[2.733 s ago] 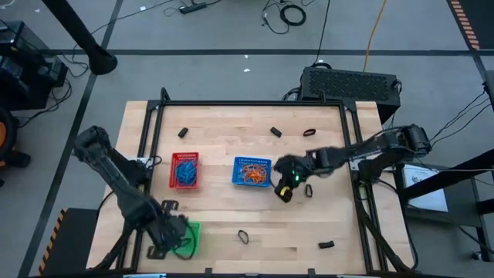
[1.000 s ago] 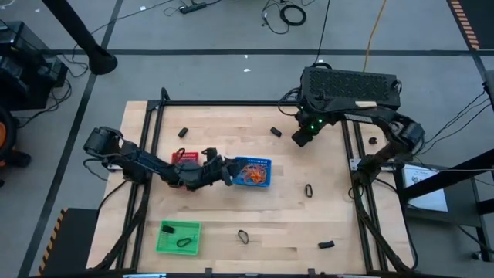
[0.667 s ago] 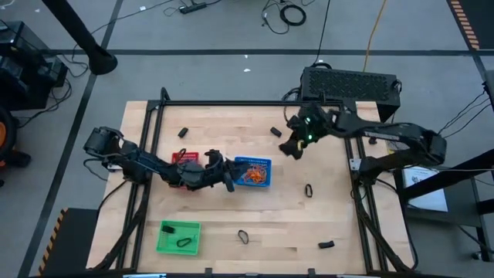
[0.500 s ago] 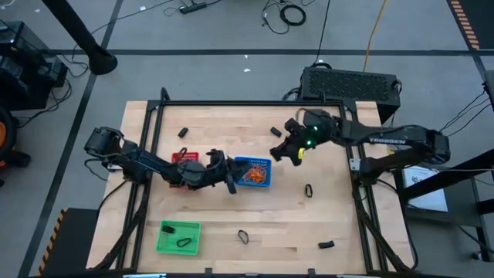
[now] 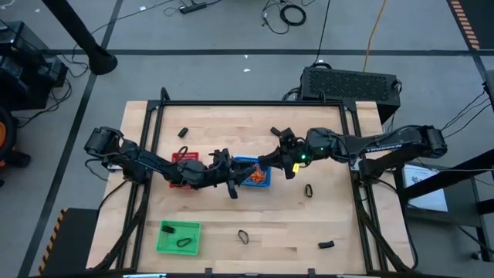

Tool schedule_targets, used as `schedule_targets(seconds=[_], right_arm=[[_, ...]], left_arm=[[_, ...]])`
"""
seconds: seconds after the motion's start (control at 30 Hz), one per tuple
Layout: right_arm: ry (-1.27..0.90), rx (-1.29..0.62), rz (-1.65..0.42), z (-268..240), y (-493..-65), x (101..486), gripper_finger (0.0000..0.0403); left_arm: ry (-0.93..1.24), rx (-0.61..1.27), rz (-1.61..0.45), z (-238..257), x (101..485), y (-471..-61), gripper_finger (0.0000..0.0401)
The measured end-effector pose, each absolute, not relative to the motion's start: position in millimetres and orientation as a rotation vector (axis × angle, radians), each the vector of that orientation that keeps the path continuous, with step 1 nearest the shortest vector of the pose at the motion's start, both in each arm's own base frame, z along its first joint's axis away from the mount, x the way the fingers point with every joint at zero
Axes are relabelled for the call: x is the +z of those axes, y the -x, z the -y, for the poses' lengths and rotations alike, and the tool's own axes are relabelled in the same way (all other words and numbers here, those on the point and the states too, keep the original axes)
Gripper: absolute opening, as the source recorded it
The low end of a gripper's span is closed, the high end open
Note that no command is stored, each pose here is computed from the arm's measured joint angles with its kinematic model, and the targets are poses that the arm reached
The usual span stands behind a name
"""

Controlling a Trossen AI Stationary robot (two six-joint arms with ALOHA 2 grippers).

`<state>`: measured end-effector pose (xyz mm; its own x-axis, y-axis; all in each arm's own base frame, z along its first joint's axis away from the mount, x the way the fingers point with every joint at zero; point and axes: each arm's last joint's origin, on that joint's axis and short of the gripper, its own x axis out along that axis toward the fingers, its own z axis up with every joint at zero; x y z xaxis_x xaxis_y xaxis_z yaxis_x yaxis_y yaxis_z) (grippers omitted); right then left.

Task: Sort rubber bands into baskets

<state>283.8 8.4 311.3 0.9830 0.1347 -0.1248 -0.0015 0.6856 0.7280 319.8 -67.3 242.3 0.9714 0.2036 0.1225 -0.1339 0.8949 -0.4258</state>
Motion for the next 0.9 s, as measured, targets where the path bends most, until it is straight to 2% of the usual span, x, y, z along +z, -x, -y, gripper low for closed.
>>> schedule_targets(seconds=[0.3, 0.9], right_arm=[[-0.845, 0.002, -0.126, -23, -292, 305, 0.0000], [-0.874, 0.018, -0.064, -36, -311, 293, 0.0000]], left_arm=[[0.430, 0.174, 0.169, 67, 243, -320, 0.0129], [0.418, 0.161, 0.125, 68, 238, -320, 0.0129]])
